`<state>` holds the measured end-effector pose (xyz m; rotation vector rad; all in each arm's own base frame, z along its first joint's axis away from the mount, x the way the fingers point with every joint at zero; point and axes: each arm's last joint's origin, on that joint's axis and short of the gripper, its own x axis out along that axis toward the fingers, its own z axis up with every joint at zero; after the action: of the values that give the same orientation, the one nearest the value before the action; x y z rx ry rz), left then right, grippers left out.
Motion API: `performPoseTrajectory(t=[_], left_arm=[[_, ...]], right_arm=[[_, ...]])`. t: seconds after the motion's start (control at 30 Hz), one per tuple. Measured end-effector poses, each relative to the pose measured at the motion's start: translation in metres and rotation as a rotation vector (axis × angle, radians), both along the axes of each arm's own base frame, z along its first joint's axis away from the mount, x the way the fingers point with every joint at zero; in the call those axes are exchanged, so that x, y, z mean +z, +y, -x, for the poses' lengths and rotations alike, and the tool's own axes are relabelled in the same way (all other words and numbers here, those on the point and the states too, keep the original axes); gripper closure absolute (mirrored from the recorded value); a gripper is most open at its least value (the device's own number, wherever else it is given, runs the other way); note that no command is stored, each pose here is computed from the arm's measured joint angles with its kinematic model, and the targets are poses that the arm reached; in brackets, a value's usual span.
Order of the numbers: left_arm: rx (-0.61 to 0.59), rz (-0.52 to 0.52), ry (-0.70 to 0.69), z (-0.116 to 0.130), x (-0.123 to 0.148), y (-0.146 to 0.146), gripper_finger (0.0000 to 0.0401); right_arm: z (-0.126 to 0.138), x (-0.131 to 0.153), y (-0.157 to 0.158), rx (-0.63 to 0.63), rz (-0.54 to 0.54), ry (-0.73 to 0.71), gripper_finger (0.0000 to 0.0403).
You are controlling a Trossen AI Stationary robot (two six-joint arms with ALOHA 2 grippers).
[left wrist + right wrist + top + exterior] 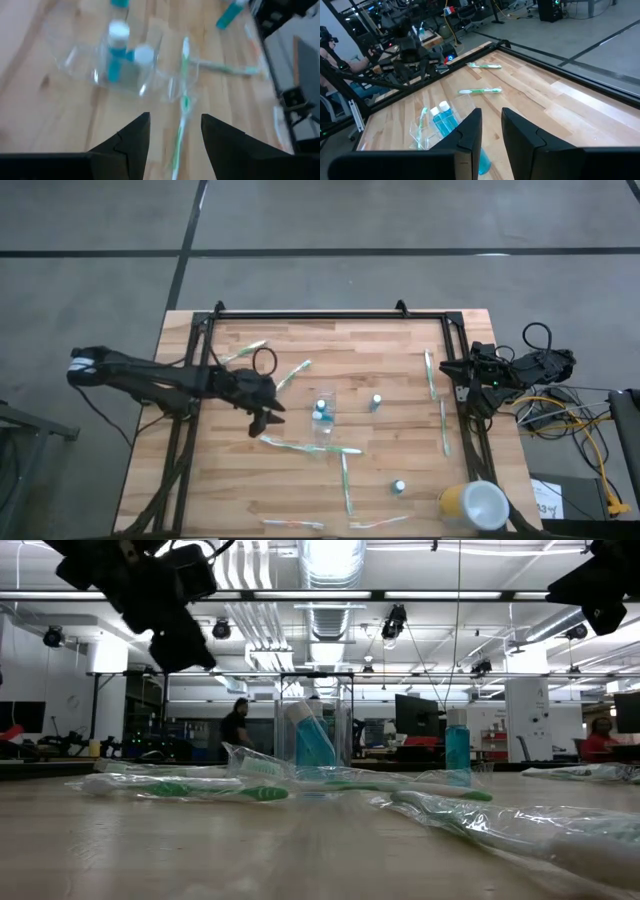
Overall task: Pick & Place toothbrushing station
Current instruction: Put the white green toothbrush into the back side of the transparent organizer
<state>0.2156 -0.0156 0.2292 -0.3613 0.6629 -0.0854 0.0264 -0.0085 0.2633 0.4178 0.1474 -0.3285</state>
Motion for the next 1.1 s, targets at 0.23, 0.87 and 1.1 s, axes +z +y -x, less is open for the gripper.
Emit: performPoseTrajectory(t=[0.23, 0.87, 1.1], left_arm=[[0.026, 0.058, 0.142, 0.008, -0.008, -0.01, 0.022], [0.038, -0.038, 0.443, 0.013, -0.043, -0.028, 0.022], [-0.019, -0.044, 0.516, 0.009, -0.057, -0.039, 0.022]], right_arm=[[0.0, 0.0, 0.0, 0.0, 0.0, 0.0, 0.0321], [0.0, 0.0, 0.0, 0.0, 0.0, 0.0, 0.0329], [0.0, 0.0, 0.0, 0.0, 0.0, 0.0, 0.0323]])
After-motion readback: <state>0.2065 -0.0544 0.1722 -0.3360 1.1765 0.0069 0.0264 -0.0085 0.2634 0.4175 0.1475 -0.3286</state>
